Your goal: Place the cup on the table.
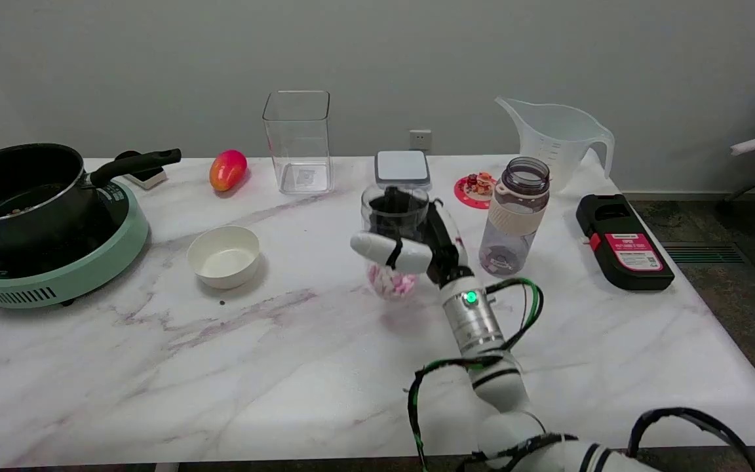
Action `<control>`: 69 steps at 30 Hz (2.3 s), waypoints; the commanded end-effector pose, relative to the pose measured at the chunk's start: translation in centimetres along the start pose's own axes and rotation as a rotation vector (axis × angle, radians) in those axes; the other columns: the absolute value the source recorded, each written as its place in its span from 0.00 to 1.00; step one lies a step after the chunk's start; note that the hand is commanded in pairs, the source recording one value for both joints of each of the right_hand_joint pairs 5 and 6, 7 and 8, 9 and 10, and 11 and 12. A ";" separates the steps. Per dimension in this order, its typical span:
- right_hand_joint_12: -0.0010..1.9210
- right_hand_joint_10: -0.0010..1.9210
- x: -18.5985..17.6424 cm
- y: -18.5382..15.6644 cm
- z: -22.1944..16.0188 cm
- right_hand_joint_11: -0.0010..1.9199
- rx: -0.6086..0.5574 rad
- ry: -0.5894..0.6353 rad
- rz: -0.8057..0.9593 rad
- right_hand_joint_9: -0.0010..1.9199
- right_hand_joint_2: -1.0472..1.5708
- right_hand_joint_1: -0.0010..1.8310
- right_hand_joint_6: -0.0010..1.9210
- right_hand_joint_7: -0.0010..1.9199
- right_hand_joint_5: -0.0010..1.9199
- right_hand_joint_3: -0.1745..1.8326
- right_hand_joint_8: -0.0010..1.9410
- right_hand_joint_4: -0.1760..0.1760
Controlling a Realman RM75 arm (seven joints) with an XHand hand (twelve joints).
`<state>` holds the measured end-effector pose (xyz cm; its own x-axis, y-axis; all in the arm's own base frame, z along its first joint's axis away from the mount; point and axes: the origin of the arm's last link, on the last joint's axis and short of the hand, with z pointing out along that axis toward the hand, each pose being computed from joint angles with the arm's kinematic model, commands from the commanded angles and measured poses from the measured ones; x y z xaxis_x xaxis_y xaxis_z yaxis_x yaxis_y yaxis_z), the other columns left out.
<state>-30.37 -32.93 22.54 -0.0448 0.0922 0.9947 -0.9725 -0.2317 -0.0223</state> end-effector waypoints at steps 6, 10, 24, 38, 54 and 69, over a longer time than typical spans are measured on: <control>0.72 0.85 3.1 -16.3 10.0 0.72 0.448 0.013 0.071 0.85 1.00 0.65 0.93 0.89 0.93 0.20 0.88 0.50; 0.73 0.86 3.7 -20.0 9.5 0.73 0.524 -0.005 0.021 0.86 1.00 0.66 0.96 0.90 0.96 0.19 0.89 0.50; 0.75 0.87 2.2 -19.9 3.7 0.75 0.508 0.202 -0.156 0.87 1.00 0.66 0.99 0.92 0.99 0.19 0.91 0.50; 0.75 0.88 5.0 -19.3 -4.6 0.75 0.542 0.548 -0.338 0.88 1.00 0.67 0.98 0.92 0.98 0.19 0.91 0.50; 0.75 0.87 14.4 -18.6 -5.5 0.75 0.440 0.636 -0.608 0.87 1.00 0.67 0.92 0.90 0.92 0.20 0.89 0.50; 0.69 0.81 25.1 -14.9 -3.6 0.69 0.191 0.654 -0.857 0.81 0.91 0.73 0.84 0.84 0.84 0.33 0.83 0.50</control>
<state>-14.77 -23.85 37.04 0.2410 0.7621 0.6009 -0.7092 -0.2843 0.6451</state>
